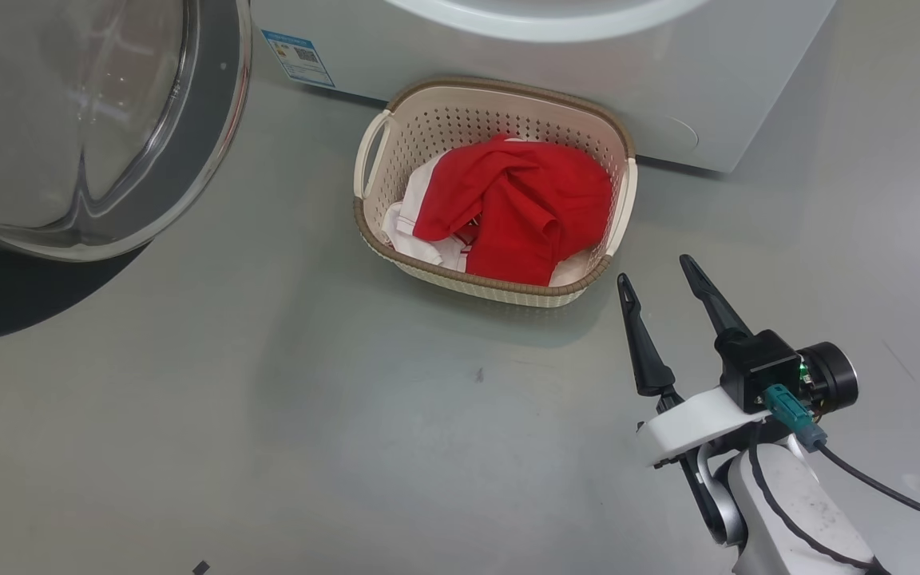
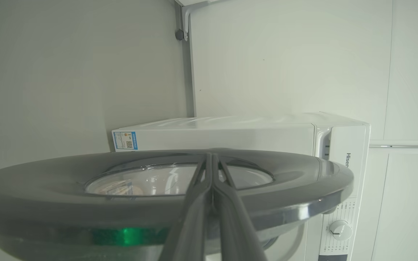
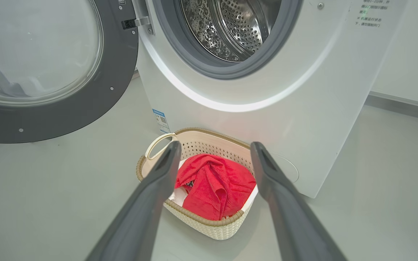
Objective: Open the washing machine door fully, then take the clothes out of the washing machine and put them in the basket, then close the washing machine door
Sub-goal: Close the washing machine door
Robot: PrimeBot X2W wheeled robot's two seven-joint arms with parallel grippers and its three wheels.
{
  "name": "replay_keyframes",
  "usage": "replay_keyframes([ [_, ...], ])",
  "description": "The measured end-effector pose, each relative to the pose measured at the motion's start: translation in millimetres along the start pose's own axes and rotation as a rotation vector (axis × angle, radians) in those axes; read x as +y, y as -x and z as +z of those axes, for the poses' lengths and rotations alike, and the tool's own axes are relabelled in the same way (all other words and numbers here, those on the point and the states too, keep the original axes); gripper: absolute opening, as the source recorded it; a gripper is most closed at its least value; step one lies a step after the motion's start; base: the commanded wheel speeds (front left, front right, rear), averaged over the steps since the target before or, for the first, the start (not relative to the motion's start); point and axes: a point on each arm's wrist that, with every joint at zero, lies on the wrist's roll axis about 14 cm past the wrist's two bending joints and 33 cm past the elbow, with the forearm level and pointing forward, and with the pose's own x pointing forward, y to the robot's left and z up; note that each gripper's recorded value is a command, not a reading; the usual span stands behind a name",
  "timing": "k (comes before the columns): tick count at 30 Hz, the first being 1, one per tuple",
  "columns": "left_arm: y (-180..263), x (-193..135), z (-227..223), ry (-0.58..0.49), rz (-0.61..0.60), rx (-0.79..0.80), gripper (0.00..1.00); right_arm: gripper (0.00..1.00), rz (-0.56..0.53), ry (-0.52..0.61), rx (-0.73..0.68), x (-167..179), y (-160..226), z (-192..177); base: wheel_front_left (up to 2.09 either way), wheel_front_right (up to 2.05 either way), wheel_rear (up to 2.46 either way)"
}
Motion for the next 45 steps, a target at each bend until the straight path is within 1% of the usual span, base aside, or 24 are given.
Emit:
replay_keyframes([
  [6, 3.7, -0.9, -12.7, -0.005, -0.011, 0.067, 0.0, 1.0, 0.003, 0.003, -0.015, 2.7, 0.2, 7.0, 0.0, 0.0, 0.0],
  [17, 16.3, 2.3, -21.8, -0.015, -0.016, 0.139, 0.0, 1.0, 0.017, 0.003, -0.029, 10.0, 2.0, 13.4, 0.0, 0.0, 0.0],
  [20, 17.4, -0.4, -27.0, -0.009, -0.032, 0.173, 0.0, 1.0, 0.017, 0.005, -0.032, 10.5, 2.3, 14.9, 0.0, 0.0, 0.0],
  [25, 16.7, -0.2, -41.7, -0.022, -0.041, 0.241, 0.0, 1.0, 0.021, 0.007, -0.037, 12.1, 3.0, 17.2, 0.0, 0.0, 0.0],
  [32, 17.6, 10.4, -66.2, -0.005, -0.032, 0.34, 0.0, 1.0, 0.022, 0.002, -0.036, 14.1, 5.8, 17.9, 0.0, 0.0, 0.0],
  [45, 23.4, 9.7, -104.9, -0.026, -0.067, 0.522, 0.0, 1.0, 0.026, 0.003, -0.047, 17.2, 7.9, 22.6, 0.0, 0.0, 0.0],
])
